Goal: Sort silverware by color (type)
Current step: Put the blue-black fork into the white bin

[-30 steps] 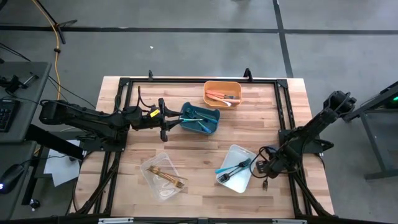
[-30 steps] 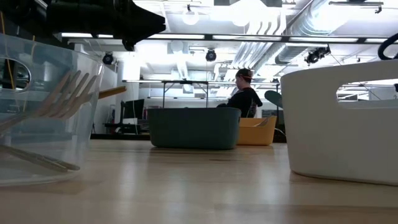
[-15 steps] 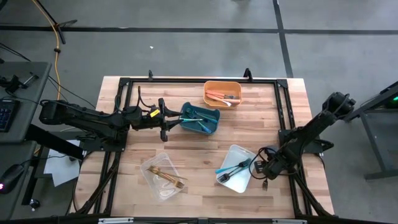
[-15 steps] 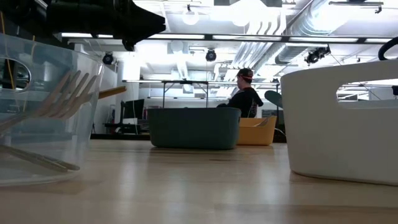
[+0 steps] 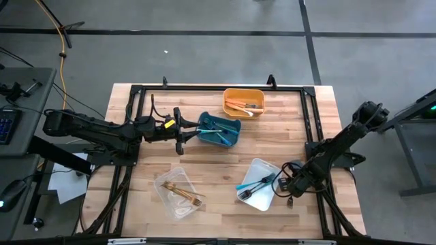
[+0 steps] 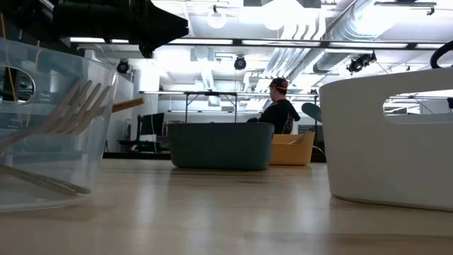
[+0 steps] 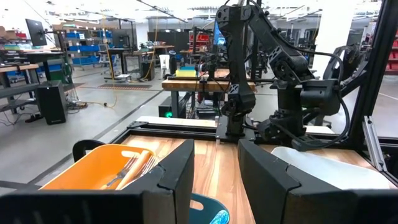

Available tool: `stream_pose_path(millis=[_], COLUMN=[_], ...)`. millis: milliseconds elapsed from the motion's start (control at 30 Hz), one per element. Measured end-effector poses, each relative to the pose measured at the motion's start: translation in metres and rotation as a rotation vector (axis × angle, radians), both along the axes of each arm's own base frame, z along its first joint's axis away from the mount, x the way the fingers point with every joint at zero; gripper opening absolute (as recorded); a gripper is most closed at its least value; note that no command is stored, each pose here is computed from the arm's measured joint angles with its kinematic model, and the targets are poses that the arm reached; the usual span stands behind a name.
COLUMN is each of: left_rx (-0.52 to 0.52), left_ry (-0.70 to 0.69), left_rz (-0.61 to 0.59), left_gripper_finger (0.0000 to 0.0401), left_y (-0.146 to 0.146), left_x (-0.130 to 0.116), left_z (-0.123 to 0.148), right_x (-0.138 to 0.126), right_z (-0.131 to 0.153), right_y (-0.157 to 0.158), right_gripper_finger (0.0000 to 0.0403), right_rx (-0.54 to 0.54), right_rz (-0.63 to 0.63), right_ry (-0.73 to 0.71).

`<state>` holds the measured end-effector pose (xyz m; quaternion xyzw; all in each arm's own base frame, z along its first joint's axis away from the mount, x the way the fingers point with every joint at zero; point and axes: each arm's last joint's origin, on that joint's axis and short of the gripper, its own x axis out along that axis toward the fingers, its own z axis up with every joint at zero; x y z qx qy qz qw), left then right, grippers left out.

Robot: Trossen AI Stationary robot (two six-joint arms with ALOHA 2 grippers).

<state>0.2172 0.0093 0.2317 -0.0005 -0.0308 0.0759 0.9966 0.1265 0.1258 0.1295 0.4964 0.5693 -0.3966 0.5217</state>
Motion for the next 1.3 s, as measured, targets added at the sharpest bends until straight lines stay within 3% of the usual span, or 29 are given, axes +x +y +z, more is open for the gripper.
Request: stream_pose_path(millis=[200,367,800,1000,1300], left_rx=[0.001,0.001,-0.008,-0.009,-0.009], left_ry=[0.000,0.000,-0.001,-0.001,-0.002], left_rz=[0.000,0.000,0.000,-0.001,-0.001], left_gripper_finger=[0.0115,0.0115,0.0115,0.0115,0.0115], left_y=[0.000,0.000,0.000,0.000,0.000], left_x=[0.000,0.000,0.000,0.000,0.000], left_z=[0.000,0.000,0.000,0.000,0.000], right_x=[-0.001,-0.001,-0.007,-0.009,-0.001], right_z=[-0.001,-0.001,-0.002,-0.002,0.010], right_y=[-0.002,-0.002,0.002,0.003,0.011], right_gripper_finger=[0.0032,0.0012,0.0110,0.0114,0.0114], right_rx=[-0.039,-0.043,-0.068,-0.066,-0.042], right_rz=[0.040,0.035,0.025,0.033,0.225], right_ry=[-0.012,-0.011,-0.015,-0.017,-0.085])
